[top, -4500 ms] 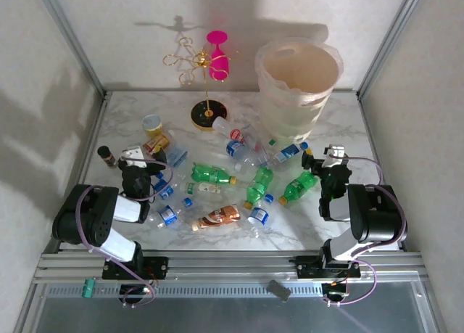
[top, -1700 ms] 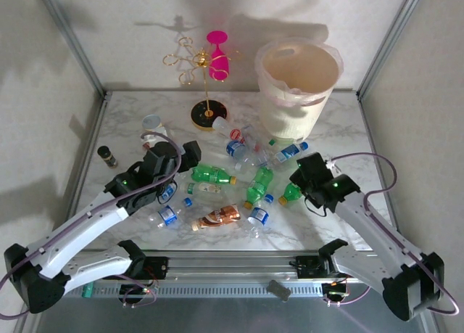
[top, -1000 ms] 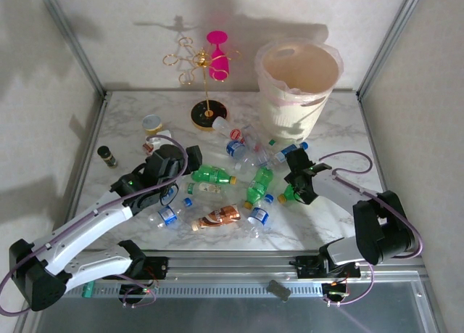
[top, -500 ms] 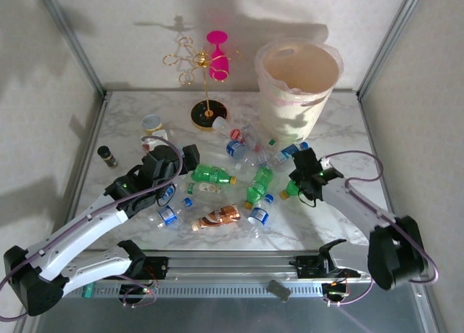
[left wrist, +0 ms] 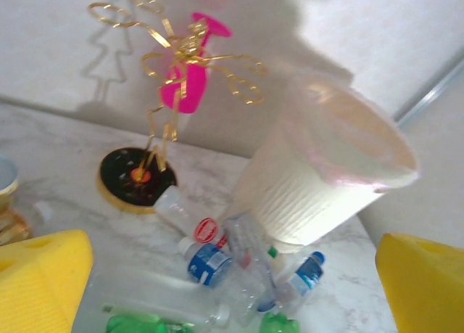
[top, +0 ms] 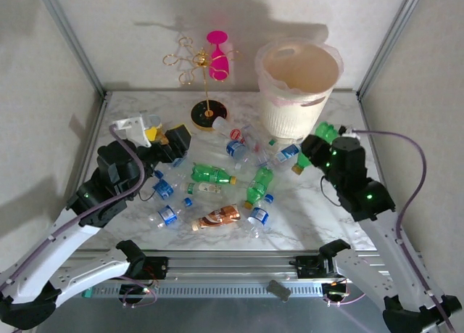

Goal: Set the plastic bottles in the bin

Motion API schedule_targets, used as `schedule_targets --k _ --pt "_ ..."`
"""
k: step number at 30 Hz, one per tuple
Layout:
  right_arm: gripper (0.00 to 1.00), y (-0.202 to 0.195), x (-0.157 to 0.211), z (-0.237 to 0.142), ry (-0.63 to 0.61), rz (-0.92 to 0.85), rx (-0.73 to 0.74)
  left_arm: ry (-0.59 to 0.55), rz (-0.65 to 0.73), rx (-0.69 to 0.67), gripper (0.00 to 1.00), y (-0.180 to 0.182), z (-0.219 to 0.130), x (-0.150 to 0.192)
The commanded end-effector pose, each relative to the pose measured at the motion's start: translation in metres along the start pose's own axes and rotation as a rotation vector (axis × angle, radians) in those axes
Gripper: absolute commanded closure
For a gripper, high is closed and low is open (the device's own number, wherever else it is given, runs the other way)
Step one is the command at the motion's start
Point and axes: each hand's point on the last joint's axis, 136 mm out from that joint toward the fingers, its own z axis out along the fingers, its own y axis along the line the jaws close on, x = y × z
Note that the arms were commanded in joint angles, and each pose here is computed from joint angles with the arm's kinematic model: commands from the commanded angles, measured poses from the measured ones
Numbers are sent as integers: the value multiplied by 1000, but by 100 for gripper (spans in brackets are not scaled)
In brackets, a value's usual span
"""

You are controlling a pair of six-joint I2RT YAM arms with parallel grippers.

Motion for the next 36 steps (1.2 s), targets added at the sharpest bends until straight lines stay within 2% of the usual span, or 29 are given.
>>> schedule_targets --k 1,8,12,16,20,25,32,36 --pt "54 37 -41 6 -79 -176 -56 -5 50 127 0 -31 9 -6" --pt "55 83 -139 37 -313 -293 14 3 65 109 0 -16 23 25" --pt "55 96 -178 74 -359 -298 41 32 67 91 1 -6 33 50" --pt "54 98 -197 117 -364 -327 85 54 73 93 1 -6 38 59" --pt "54 91 -194 173 -308 -370 129 58 76 90 0 -5 41 64" --pt "52 69 -176 230 -163 -347 132 79 79 80 1 -2 46 73" --pt "51 43 -127 281 5 -348 130 84 84 68 1 1 47 77" --pt "46 24 -105 303 76 -359 170 99 94 40 1 6 52 83"
